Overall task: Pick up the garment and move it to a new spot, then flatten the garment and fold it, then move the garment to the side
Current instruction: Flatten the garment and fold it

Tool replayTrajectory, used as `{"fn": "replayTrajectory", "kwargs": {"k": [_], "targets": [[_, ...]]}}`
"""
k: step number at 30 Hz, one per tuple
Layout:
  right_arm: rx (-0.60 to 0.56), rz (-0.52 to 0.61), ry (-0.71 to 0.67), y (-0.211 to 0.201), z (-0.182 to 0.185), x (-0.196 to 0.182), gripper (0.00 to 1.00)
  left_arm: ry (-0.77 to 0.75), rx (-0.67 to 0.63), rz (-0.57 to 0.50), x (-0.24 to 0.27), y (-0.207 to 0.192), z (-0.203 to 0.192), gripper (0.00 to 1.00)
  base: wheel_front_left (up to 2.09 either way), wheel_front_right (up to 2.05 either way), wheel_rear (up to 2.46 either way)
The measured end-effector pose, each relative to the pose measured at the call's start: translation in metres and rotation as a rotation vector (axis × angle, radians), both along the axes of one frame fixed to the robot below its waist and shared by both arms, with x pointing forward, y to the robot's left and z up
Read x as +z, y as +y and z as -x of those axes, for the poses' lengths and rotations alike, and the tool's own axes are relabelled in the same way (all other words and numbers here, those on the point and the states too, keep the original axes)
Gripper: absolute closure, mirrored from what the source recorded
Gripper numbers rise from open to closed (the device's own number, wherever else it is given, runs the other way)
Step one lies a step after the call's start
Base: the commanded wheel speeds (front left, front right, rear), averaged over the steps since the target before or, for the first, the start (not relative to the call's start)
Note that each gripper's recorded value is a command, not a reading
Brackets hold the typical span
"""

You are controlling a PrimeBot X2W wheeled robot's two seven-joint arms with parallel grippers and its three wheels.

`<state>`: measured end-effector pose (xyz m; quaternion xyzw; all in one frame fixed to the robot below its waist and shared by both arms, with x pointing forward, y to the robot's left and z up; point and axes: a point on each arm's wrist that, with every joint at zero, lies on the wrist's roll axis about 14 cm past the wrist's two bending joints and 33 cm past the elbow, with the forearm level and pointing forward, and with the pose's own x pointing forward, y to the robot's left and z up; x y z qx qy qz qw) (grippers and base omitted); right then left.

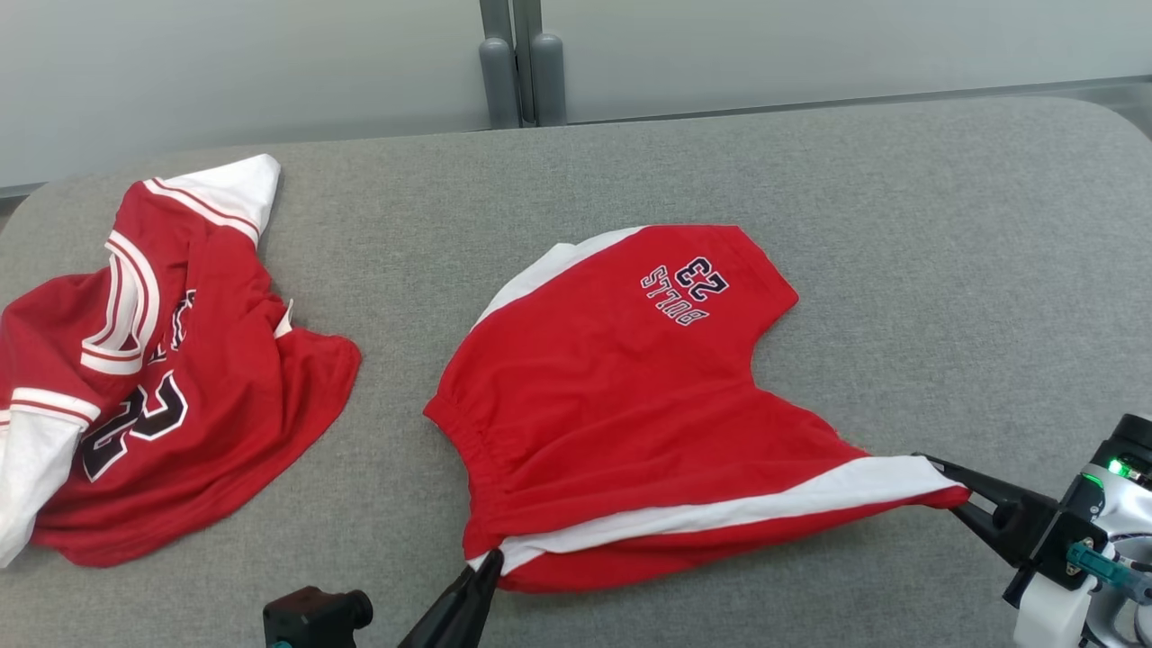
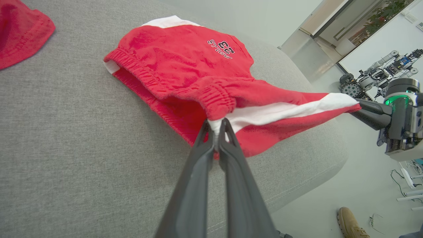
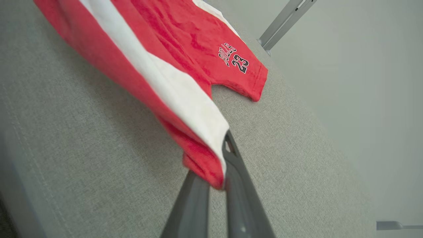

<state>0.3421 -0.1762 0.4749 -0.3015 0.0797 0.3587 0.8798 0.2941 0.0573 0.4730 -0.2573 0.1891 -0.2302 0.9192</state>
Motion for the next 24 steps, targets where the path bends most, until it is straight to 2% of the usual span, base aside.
{"fn": "replayTrajectory", "kwargs": {"k": [14, 19, 24], "targets": [[0.016, -0.007, 0.03, 0.008, -0.01, 0.0, 1.0, 0.034, 0.008, 0.022, -0.004, 0.001, -0.006, 1.0, 0.0, 0.0, 0.0], [0.084, 0.034, 0.063, 0.022, -0.03, -0.003, 1.0, 0.019, 0.009, 0.028, 0.0, 0.003, -0.036, 1.0, 0.0, 0.0, 0.0], [0.126, 0.11, 0.066, 0.023, -0.071, -0.002, 1.0, 0.003, 0.032, -0.006, -0.006, 0.014, -0.07, 1.0, 0.0, 0.0, 0.0]]}}
